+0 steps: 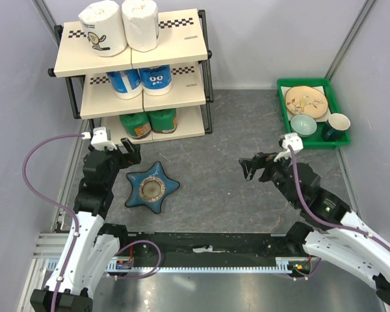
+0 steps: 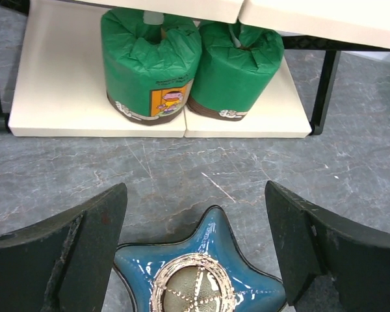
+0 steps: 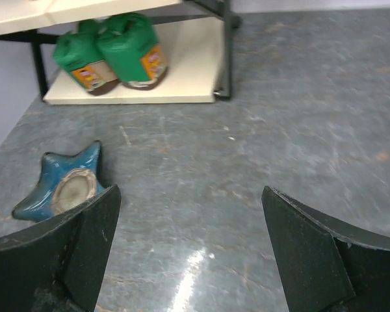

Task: Place and organize the paper towels onto the shelf

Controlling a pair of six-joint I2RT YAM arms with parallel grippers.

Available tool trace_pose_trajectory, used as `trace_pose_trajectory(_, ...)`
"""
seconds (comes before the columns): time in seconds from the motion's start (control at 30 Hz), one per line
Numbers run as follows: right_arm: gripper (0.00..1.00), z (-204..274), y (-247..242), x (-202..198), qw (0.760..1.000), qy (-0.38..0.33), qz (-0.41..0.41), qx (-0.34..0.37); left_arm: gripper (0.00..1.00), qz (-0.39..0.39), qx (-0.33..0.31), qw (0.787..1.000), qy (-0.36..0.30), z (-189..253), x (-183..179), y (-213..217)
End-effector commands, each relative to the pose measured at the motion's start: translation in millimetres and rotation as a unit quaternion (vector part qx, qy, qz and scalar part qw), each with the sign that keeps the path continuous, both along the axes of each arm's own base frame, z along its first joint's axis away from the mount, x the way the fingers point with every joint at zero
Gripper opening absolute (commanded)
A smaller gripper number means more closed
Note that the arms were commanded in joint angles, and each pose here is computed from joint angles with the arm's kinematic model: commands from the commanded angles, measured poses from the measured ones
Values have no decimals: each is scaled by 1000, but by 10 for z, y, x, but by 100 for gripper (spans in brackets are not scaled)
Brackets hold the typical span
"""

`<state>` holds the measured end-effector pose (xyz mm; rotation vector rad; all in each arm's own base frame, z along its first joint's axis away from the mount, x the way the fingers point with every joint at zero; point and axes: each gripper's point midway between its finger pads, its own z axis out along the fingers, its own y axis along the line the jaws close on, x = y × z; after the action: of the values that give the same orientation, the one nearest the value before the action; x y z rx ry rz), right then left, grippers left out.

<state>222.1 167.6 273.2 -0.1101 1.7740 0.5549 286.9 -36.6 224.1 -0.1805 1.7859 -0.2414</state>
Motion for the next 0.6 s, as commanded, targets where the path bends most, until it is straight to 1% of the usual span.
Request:
trace_pose_trajectory(0.0,98,-187,-413,-99,997,29,-78,2,99,22,18,1000,-14,52,2,96)
trace_pose_trajectory(0.1,98,-210,-551,-159,995,32,-93,-7,99,30,9,999,-19,81,4,110)
trace_pose_trajectory(0.23,98,-230,-680,-194,993,36,-113,-20,100,21,4,999,-39,212,-21,80)
trace_pose_trajectory(0.57,98,-271,-772,-189,989,40,-138,-20,99,30,-13,996,-77,396,-85,100)
